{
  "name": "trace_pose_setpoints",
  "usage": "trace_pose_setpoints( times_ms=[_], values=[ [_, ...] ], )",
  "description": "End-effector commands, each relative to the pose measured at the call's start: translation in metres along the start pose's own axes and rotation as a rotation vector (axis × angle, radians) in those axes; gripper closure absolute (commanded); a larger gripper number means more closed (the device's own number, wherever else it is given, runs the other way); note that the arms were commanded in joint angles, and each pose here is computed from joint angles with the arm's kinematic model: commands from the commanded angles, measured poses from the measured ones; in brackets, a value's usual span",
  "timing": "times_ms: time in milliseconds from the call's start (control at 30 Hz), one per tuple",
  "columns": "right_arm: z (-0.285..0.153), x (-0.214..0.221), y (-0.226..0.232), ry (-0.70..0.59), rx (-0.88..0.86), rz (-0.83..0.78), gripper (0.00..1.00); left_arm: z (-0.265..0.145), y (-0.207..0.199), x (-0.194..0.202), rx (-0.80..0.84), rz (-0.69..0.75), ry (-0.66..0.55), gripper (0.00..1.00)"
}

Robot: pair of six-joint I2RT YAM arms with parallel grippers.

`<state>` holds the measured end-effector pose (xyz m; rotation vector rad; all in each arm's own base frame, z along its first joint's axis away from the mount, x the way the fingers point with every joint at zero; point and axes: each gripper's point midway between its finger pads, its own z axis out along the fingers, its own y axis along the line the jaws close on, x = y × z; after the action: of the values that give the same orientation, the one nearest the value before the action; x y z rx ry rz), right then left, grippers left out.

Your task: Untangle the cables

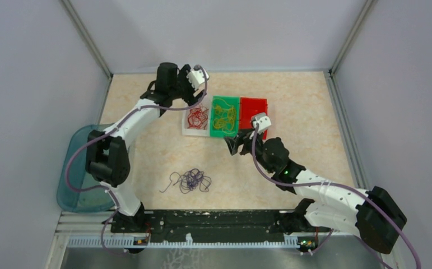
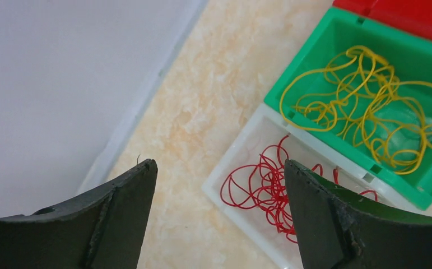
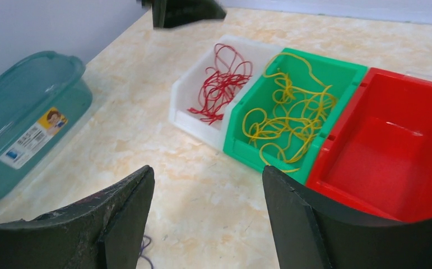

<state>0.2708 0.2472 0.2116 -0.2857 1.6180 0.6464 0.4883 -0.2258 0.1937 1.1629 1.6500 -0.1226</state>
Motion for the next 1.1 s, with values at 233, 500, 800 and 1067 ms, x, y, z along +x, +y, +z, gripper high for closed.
trace_pose_setpoints(
  times_ms=[233, 500, 800, 1067],
  values=[
    [0.005, 0.047, 0.082, 0.237, -0.424, 0.011, 0.28, -0.104, -0.018, -0.061, 0.181, -0.117, -0.119, 0.06],
    [0.006, 0.129, 0.128, 0.448, -0.578, -0.012, 0.32, -0.176, -0.058, -0.008, 0.281, -0.223, -0.08, 0.01],
    [0.014, 0.173, 0.154, 0.548, -0.643, 0.039, 0.44, -0.212, -0.109, 0.052, 0.315, -0.234, -0.014, 0.0],
    [0.043, 0.13, 0.128, 0.407, -0.515, 0.158, 1.0, -0.216, -0.14, 0.071, 0.414, -0.203, -0.012, 0.07]
  ],
)
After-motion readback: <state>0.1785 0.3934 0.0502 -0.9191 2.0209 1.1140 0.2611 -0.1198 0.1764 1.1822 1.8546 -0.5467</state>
